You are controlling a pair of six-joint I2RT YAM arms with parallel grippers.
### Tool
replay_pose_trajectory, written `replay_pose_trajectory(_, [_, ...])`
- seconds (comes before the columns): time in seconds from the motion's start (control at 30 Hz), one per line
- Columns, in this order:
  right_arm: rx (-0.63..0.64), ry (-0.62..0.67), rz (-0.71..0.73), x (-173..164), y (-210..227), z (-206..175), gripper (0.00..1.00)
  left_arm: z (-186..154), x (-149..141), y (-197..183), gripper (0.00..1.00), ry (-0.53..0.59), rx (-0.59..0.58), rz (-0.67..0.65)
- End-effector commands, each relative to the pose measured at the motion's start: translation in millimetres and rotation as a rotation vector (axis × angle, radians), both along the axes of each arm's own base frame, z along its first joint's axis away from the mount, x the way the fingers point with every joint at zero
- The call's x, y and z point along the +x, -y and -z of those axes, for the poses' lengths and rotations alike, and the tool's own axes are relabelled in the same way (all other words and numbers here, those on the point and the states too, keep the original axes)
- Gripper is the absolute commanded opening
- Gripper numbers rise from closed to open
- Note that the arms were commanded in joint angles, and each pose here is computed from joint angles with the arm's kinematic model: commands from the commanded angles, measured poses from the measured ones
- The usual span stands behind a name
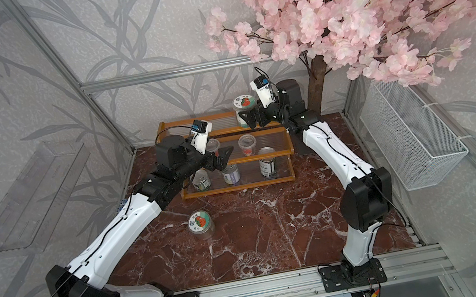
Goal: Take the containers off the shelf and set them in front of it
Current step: 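Pick up a container from the shelf.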
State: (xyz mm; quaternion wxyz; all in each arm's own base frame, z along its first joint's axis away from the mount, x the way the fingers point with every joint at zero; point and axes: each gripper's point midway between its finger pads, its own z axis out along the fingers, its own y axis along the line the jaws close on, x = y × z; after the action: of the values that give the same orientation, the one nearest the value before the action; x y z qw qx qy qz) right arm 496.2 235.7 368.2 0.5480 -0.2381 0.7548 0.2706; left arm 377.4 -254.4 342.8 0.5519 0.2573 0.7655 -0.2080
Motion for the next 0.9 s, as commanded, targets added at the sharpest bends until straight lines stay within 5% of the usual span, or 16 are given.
replay_pose_trajectory(0.0, [0.015, 0.051, 0.001, 9, -9, -16, 0.99, -11, -5, -3, 1.00, 0.024, -0.027, 0.006])
replay_pose_trajectory(0.17, [0.018, 0.044, 0.000, 19, -16, -14, 0.98, -11, -6, -4, 1.00, 0.026, -0.025, 0.004])
replay_pose_trajectory(0.47, [0.030, 0.069, -0.030, 12, -19, -26, 0.72, -9, -7, -7, 1.00, 0.022, -0.022, -0.002])
replay_pose_trajectory(0.87, [0.017, 0.206, -0.160, -72, -24, -80, 0.70, -14, -12, -7, 1.00, 0.021, -0.049, 0.019])
